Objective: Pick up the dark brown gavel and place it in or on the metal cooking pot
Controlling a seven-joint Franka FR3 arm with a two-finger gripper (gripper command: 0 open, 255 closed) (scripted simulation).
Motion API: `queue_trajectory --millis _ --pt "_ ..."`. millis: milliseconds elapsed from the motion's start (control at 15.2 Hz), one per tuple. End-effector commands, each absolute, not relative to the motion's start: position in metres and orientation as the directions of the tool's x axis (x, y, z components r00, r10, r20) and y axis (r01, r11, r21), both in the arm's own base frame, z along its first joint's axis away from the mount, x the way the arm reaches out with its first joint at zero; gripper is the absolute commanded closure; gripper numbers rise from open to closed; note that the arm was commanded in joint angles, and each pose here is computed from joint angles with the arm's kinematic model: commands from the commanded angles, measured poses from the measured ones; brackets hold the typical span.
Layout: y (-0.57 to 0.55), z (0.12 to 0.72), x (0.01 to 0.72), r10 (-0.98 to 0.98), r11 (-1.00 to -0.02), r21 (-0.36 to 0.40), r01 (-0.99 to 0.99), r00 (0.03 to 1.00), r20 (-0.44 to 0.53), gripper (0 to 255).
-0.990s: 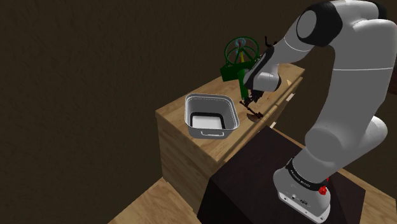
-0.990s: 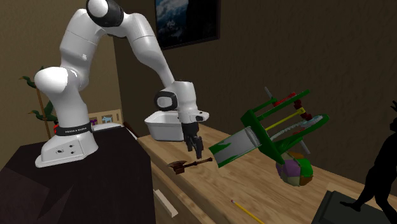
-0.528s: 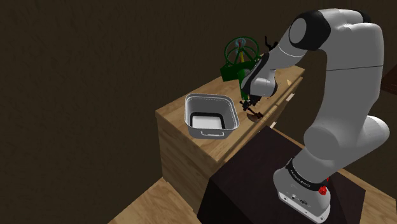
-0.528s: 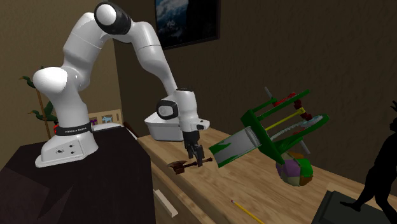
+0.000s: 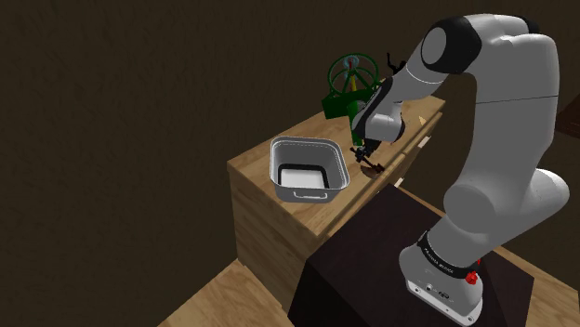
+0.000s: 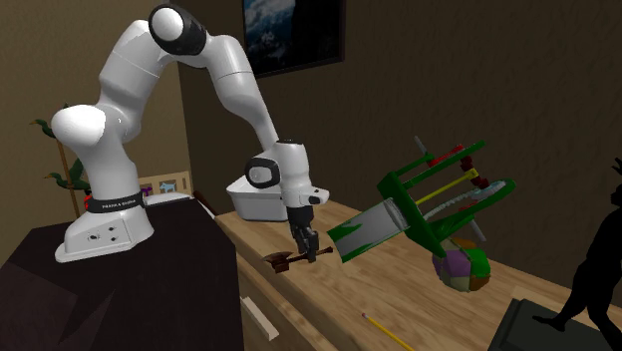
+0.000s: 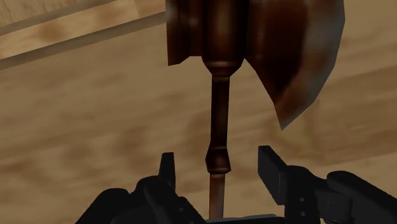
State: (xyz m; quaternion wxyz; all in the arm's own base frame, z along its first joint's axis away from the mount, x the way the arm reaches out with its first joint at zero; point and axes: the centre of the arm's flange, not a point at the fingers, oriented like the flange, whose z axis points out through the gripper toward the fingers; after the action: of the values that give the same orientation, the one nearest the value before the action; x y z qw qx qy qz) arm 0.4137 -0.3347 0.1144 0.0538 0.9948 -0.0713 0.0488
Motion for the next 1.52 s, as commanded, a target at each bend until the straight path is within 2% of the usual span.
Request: queue_trajectory --millis 0,528,1452 --pt "-0.335 0.114 0.414 -0.137 -0.984 0.1 -0.147 0.985 0.105 255" --pt "-0.335 0.114 0.414 -0.137 -0.984 0.1 -0.147 0.985 0.105 255" --pt "-0.335 0.188 0.414 -0.137 -0.984 0.1 -0.147 0.985 0.105 255"
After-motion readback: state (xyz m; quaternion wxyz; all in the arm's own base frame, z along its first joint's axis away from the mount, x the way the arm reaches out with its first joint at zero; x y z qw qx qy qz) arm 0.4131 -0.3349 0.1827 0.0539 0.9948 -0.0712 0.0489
